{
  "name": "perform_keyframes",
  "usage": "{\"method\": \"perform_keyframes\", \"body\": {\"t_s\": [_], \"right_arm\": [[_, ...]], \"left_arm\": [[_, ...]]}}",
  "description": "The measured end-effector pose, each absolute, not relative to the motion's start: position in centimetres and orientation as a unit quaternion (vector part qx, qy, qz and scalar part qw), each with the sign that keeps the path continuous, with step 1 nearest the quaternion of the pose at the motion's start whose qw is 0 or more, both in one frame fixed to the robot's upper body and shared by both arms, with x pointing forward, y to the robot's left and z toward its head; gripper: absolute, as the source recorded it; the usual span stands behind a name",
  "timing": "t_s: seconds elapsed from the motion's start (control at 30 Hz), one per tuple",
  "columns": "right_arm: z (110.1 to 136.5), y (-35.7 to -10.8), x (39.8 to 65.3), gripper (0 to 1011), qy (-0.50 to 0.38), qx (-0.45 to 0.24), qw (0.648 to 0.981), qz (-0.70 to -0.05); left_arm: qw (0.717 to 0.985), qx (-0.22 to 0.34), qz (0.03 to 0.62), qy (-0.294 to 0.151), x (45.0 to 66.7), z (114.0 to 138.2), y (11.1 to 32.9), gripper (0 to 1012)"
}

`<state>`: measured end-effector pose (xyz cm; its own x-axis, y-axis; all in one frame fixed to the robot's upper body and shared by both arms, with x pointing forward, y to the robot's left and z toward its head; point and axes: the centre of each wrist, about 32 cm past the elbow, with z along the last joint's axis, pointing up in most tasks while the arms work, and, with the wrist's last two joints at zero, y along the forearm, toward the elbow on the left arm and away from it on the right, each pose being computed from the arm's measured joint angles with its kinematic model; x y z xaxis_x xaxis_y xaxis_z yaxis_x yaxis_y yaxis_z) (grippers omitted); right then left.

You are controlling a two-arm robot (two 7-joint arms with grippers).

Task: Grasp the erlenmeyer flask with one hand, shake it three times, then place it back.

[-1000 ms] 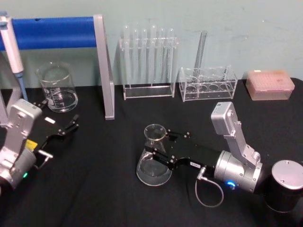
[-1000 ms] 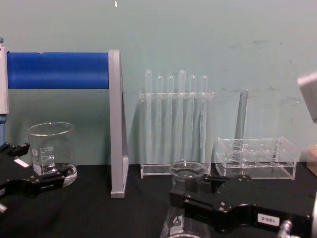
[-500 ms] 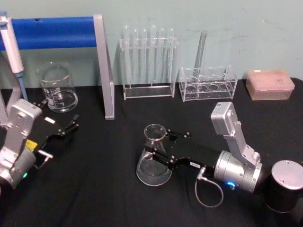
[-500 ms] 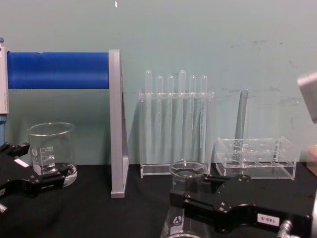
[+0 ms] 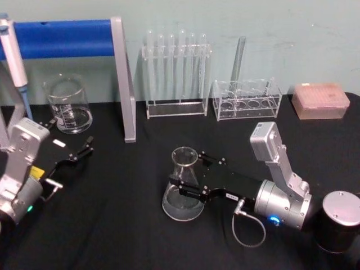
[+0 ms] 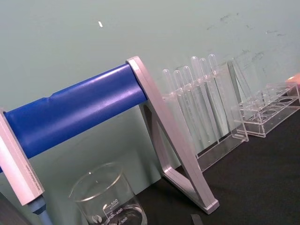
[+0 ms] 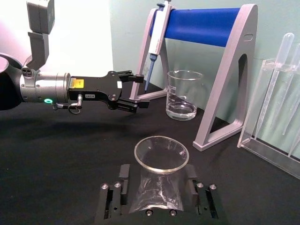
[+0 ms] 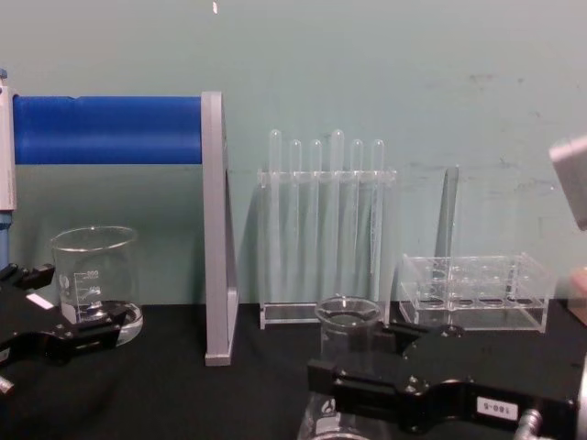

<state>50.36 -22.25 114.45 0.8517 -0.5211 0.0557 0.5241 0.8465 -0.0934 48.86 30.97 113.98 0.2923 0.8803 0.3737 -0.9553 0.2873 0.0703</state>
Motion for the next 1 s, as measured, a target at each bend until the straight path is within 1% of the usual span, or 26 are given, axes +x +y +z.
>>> {"method": "perform_keyframes", "body": {"t_s": [0.03,0.17,0.27,0.3,0.37,1.0], "right_arm": [[114.45,-22.25,50.36,733,-0.014,-0.053,0.961,-0.272],[114.46,-22.25,50.37,864,-0.014,-0.052,0.961,-0.272],[114.46,-22.25,50.37,914,-0.014,-0.052,0.961,-0.272],[114.46,-22.25,50.37,961,-0.014,-0.052,0.961,-0.272],[114.46,-22.25,50.37,1002,-0.014,-0.052,0.961,-0.272],[114.48,-22.25,50.37,1000,-0.014,-0.053,0.961,-0.272]], "left_arm": [[0.791,0.141,0.58,-0.132,48.86,113.98,30.97,1001],[0.791,0.141,0.58,-0.132,48.86,113.98,30.97,1001],[0.791,0.141,0.58,-0.132,48.86,113.98,30.97,1001],[0.791,0.141,0.58,-0.132,48.86,113.98,30.97,1001],[0.791,0.141,0.58,-0.132,48.86,113.98,30.97,1001],[0.791,0.141,0.58,-0.132,48.86,113.98,30.97,1001]]}}
